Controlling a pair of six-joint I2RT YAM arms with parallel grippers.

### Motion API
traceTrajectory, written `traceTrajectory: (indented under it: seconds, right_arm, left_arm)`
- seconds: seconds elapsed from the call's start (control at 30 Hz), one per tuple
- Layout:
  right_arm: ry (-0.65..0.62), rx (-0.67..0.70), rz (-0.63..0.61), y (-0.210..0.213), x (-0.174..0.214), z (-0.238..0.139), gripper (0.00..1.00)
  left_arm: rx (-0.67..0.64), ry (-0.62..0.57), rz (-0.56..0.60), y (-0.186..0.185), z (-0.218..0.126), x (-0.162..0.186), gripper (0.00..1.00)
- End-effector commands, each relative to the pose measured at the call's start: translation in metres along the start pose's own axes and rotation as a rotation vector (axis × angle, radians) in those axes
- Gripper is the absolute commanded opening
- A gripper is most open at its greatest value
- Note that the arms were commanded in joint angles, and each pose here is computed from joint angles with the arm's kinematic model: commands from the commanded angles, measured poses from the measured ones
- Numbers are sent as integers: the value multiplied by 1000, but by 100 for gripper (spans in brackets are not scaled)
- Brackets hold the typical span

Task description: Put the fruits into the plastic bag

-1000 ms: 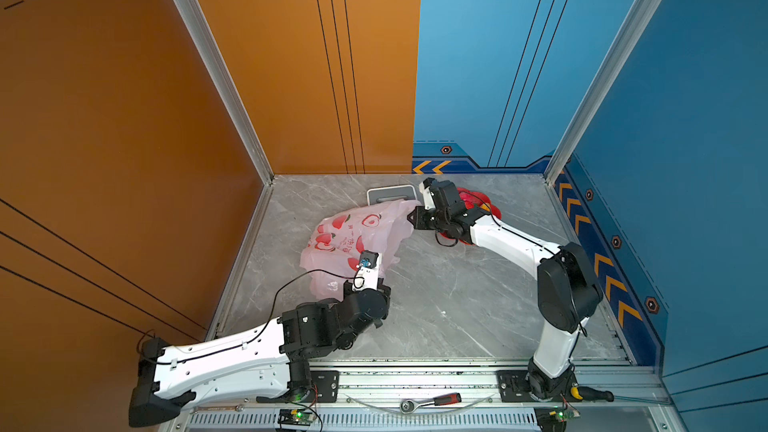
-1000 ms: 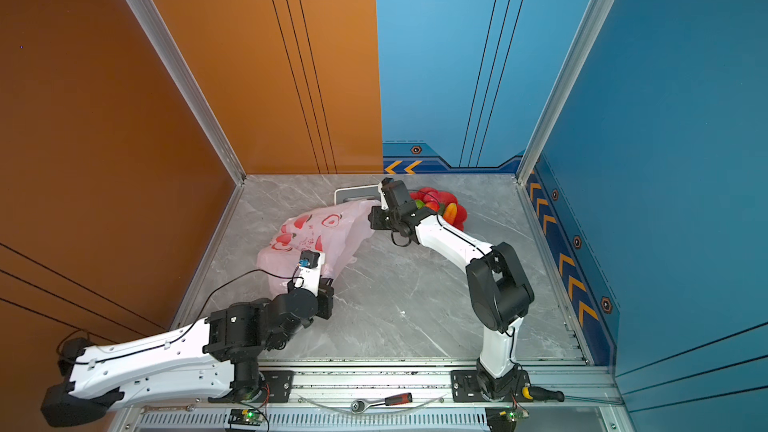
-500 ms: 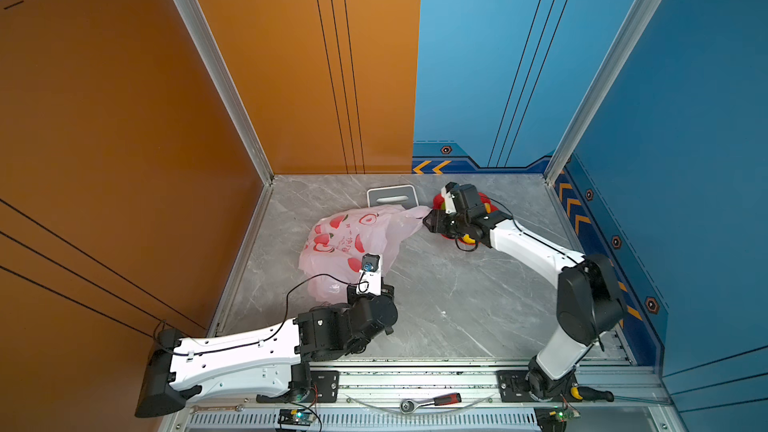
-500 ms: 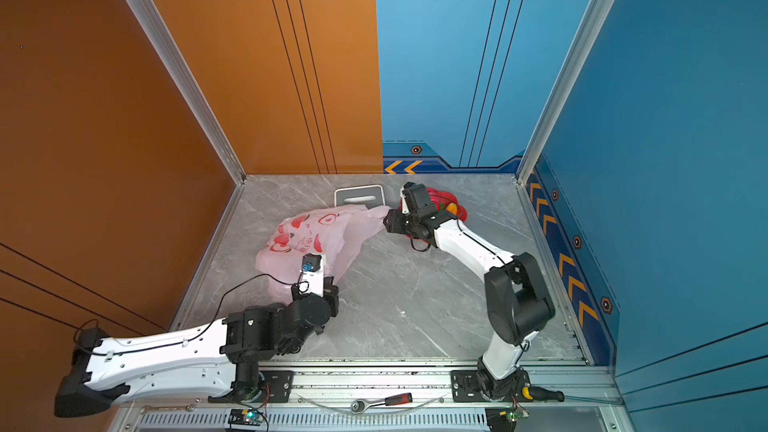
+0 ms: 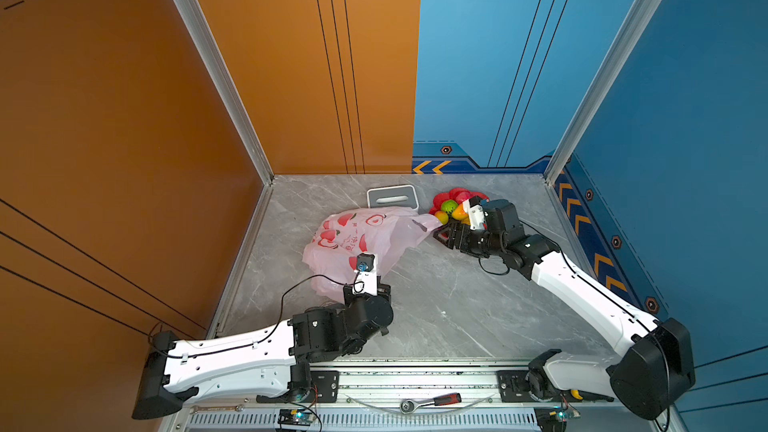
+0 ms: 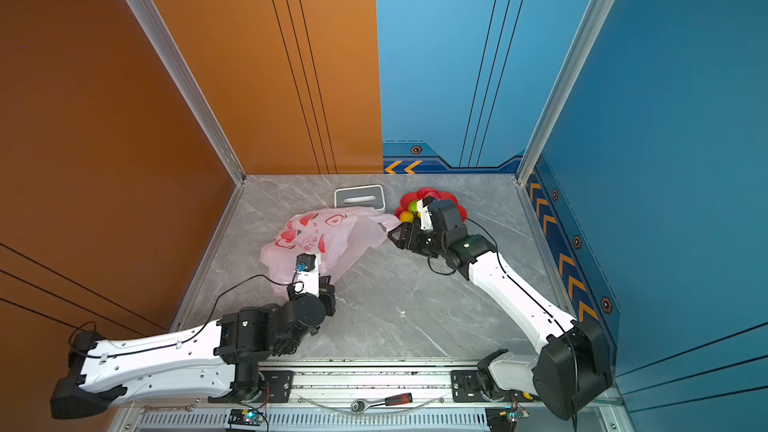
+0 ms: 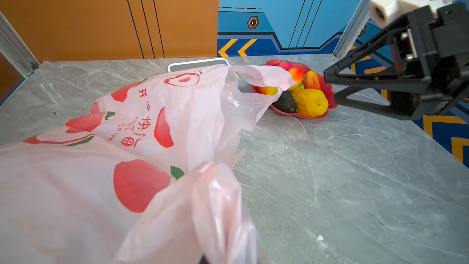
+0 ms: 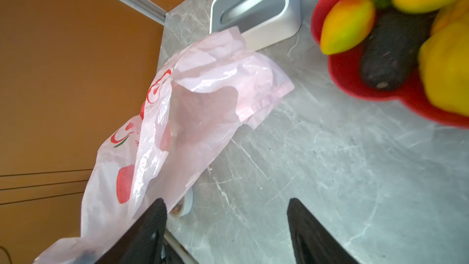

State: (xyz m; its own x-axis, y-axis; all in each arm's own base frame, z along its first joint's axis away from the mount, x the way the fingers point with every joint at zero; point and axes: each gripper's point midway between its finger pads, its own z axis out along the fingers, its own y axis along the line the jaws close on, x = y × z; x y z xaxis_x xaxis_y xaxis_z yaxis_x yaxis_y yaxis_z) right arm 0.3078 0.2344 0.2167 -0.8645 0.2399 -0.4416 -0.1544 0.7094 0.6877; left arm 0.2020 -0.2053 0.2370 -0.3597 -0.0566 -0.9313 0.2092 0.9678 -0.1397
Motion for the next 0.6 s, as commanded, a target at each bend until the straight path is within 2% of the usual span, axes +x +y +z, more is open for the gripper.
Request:
traceTrajectory:
  seconds: [0.0, 0.1, 0.27, 0.43, 0.57]
  right_arm:
    - [36, -129, 65, 34, 14, 2, 73]
    - [35, -210, 88, 59, 11, 12, 73]
    - [120, -276, 125, 91, 22, 57, 72]
    - [175, -245, 153, 93, 35, 105, 71]
    - [161, -255, 186, 93, 30, 134, 70]
  left_arm:
    - [-12, 3, 7, 4, 0, 7, 0]
    - [-11, 2, 2, 4, 0, 6, 0]
    - [-12, -3, -2, 5, 1, 7, 0]
    - [-10, -6, -6, 5, 0, 8, 0]
    - [-3, -7, -7, 6, -2, 9, 0]
